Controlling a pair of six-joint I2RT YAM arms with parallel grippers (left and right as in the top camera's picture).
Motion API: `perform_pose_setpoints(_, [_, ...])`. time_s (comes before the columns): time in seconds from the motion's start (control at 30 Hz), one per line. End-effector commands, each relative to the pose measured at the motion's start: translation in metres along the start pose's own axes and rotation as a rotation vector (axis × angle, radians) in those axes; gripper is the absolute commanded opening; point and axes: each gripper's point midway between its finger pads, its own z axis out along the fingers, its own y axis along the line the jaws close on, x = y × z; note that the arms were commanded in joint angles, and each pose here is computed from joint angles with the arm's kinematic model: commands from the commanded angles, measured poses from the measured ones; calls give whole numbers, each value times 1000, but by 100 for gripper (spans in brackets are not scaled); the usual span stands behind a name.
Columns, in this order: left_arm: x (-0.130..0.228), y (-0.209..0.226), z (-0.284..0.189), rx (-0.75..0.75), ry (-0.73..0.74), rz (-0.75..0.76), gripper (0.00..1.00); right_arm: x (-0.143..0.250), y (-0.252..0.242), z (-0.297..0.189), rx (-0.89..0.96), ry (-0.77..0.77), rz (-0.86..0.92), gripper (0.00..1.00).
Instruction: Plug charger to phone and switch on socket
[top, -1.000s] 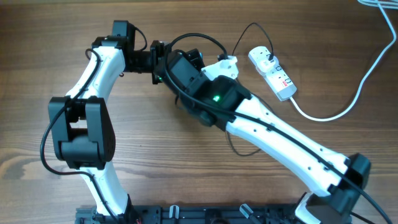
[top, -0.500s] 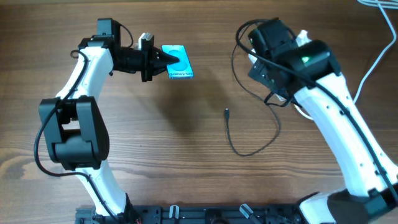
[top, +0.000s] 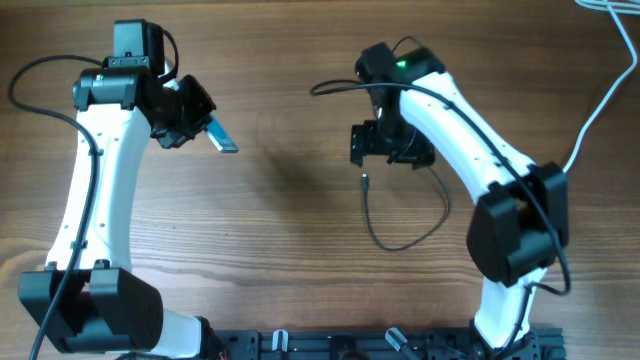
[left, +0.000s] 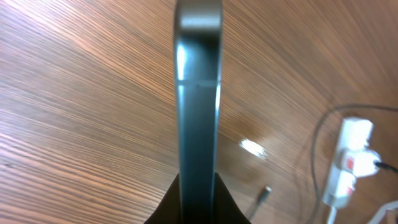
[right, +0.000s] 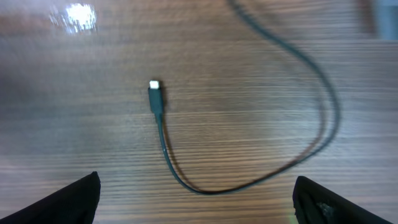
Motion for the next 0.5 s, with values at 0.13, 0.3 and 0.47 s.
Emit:
perform_pose_setpoints(0.13, [-9, 10, -5, -60, -61, -11, 4, 24, 17, 43, -15, 99, -59, 84])
perform_pose_setpoints(0.3, [-7, 6, -3, -52, -52, -4, 4, 27, 36, 41, -13, 57, -78, 86])
perform_pose_setpoints(0.47, [-1, -4, 1, -24, -31, 18, 4, 20, 43, 43, 67, -41, -112, 100])
